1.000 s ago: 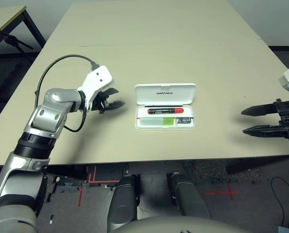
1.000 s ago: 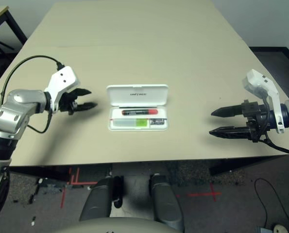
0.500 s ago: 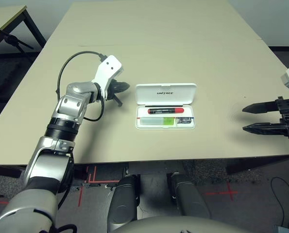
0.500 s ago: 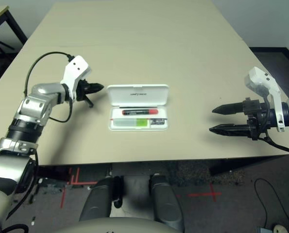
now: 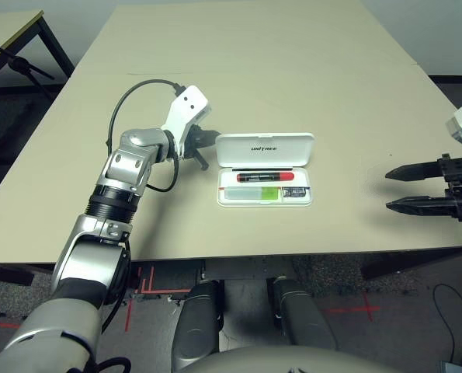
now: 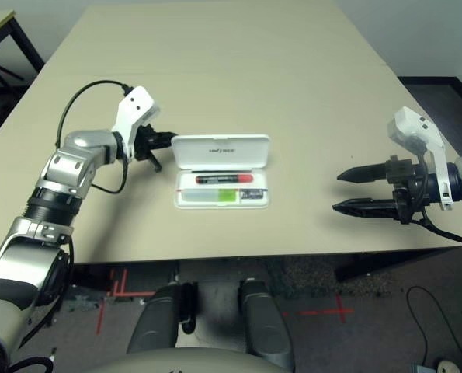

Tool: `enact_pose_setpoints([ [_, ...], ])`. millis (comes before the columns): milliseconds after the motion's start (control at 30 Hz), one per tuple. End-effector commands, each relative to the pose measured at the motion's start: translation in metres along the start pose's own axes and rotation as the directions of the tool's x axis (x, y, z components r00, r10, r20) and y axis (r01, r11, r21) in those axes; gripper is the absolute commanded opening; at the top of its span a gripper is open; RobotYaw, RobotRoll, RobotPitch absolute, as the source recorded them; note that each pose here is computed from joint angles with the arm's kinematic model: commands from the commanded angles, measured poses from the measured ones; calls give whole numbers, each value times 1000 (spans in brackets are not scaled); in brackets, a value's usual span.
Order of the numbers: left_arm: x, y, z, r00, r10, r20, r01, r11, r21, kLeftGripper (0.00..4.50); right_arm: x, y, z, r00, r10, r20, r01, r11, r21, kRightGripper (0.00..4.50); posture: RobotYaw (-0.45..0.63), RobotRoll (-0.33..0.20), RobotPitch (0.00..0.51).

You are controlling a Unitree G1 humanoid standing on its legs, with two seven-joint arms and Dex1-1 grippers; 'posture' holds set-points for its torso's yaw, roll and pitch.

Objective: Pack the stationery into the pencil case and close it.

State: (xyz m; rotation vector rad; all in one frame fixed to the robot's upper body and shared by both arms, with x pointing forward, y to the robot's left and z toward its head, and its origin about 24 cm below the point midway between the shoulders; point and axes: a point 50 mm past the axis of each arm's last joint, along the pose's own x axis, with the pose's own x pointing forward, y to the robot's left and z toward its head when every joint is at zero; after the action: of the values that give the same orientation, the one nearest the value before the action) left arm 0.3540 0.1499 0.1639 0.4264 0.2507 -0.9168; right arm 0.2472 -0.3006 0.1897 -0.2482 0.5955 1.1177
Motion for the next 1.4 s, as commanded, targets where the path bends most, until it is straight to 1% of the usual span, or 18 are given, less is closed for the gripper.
enact_pose_setpoints([
  [33,2,-12,-2,995,-73,-61,76,995,57,21,2,-1,0,1000,0,-5,0,1000,-11,4500,-100,0,114],
  [333,7,-34,8,973,-192,-129,215,958,188,21,5,-1,-2,1000,0,-7,0,1000,-13,4500,-102,0,113],
  [500,8,-48,9,953,-259,-156,290,930,225,21,8,-2,-4,1000,1,-10,-1,1000,-11,4500,-102,0,114],
  [1033,19,-75,-6,903,-358,-237,406,891,202,21,17,-5,-9,999,5,-38,-6,1000,-19,4500,-97,0,115],
  [1400,29,-82,-18,881,-380,-281,439,879,186,21,20,-5,-13,999,-1,-47,0,1000,-20,4500,-108,0,113],
])
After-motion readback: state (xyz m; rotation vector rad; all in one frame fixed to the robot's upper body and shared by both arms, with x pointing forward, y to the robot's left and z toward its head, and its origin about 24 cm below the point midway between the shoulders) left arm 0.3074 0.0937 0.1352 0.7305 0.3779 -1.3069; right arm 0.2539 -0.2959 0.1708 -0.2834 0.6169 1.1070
